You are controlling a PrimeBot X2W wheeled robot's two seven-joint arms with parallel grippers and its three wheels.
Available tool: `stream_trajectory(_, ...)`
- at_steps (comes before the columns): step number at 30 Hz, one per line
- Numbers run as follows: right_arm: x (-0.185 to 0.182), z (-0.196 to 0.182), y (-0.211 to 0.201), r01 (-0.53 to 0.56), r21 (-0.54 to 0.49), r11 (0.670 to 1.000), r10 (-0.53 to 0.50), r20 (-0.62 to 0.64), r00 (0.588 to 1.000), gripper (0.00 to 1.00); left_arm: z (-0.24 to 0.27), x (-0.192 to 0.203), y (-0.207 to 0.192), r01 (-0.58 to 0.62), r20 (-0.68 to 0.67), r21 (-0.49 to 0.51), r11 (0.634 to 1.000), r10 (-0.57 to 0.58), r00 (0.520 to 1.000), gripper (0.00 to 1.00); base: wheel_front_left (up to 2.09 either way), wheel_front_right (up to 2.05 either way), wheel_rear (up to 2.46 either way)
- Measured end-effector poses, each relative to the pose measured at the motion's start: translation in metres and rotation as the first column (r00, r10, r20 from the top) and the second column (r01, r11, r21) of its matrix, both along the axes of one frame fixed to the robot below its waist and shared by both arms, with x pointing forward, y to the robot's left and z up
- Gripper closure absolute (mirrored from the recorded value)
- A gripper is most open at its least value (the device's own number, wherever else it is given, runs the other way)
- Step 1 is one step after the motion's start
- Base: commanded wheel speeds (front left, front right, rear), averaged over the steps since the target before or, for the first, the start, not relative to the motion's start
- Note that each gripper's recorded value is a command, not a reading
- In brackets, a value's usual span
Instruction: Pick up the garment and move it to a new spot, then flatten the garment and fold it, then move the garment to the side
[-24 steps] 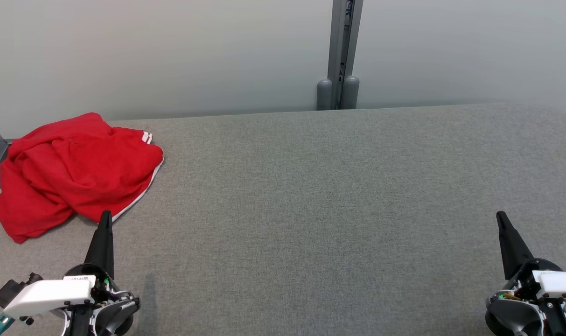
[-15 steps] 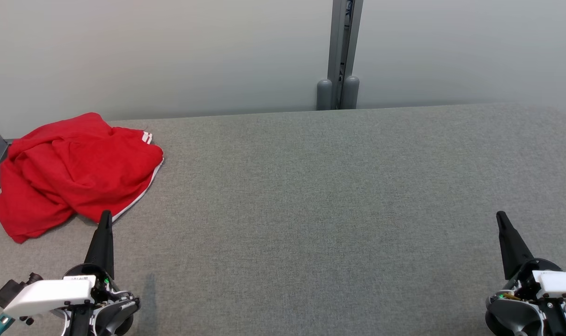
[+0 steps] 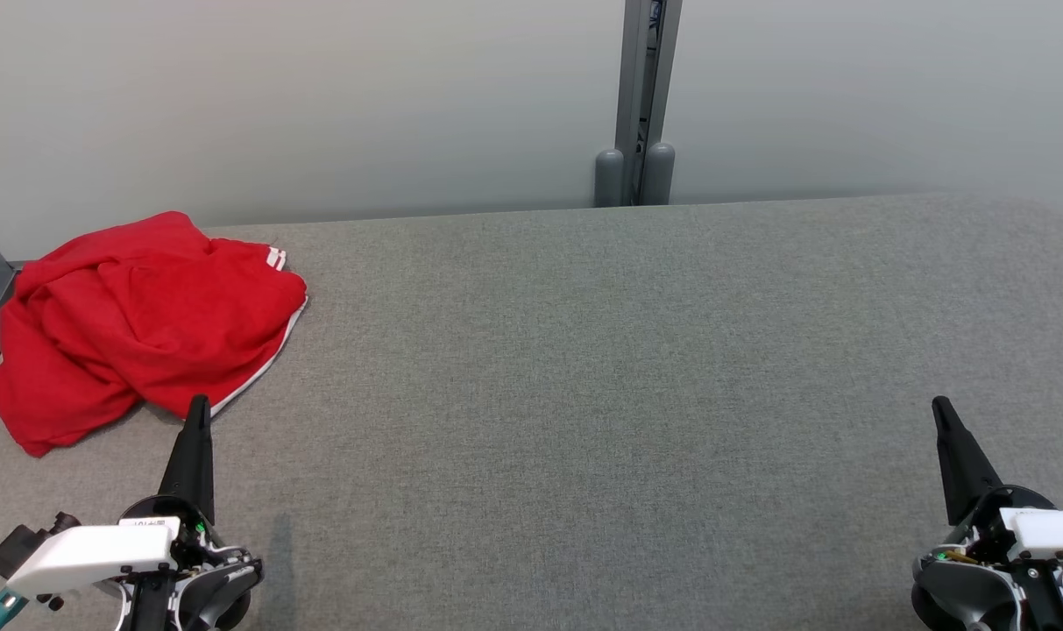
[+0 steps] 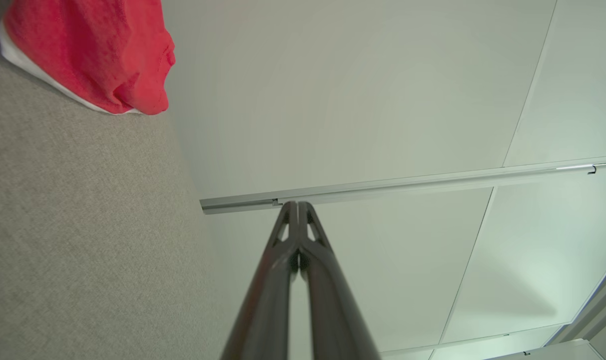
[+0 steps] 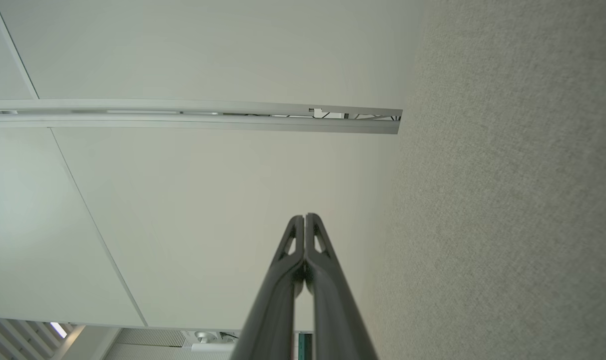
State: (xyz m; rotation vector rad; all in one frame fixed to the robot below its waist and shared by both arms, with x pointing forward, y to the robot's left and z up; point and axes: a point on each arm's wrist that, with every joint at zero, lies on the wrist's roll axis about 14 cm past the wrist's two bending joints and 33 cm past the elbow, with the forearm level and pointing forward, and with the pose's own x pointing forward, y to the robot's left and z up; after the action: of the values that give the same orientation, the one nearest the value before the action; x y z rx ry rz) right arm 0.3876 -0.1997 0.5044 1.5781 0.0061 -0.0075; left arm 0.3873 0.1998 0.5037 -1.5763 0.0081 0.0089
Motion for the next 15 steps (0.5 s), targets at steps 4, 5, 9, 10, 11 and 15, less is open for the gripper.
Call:
stream_trajectory(4,0.0,0.0,0.0,0.0,0.0,1.0,0.0,0.0,1.0,1.0,0.0,0.0,0.0,0.0,0.0,0.0,1.0,0.0,1.0,1.0,0.0,0.0,0.0)
stream_trajectory(5,0.0,0.0,0.0,0.0,0.0,1.0,0.0,0.0,1.0,1.0,0.0,0.0,0.0,0.0,0.0,0.0,1.0,0.0,1.0,1.0,0.0,0.0,0.0)
stream_trajectory(9,0.0,0.0,0.0,0.0,0.0,1.0,0.0,0.0,1.0,1.0,0.0,0.0,0.0,0.0,0.0,0.0,1.0,0.0,1.0,1.0,0.0,0.0,0.0)
stream_trajectory(10,0.0,0.0,0.0,0.0,0.0,1.0,0.0,0.0,1.0,1.0,0.0,0.0,0.0,0.0,0.0,0.0,1.0,0.0,1.0,1.0,0.0,0.0,0.0)
stream_trajectory(11,0.0,0.0,0.0,0.0,0.0,1.0,0.0,0.0,1.0,1.0,0.0001,0.0,0.0,0.0,0.0,0.0,1.0,0.0,1.0,1.0,0.0,0.0,0.0)
stream_trajectory(15,0.0,0.0,0.0,0.0,0.0,1.0,0.0,0.0,1.0,1.0,0.0,0.0,0.0,0.0,0.0,0.0,1.0,0.0,1.0,1.0,0.0,0.0,0.0)
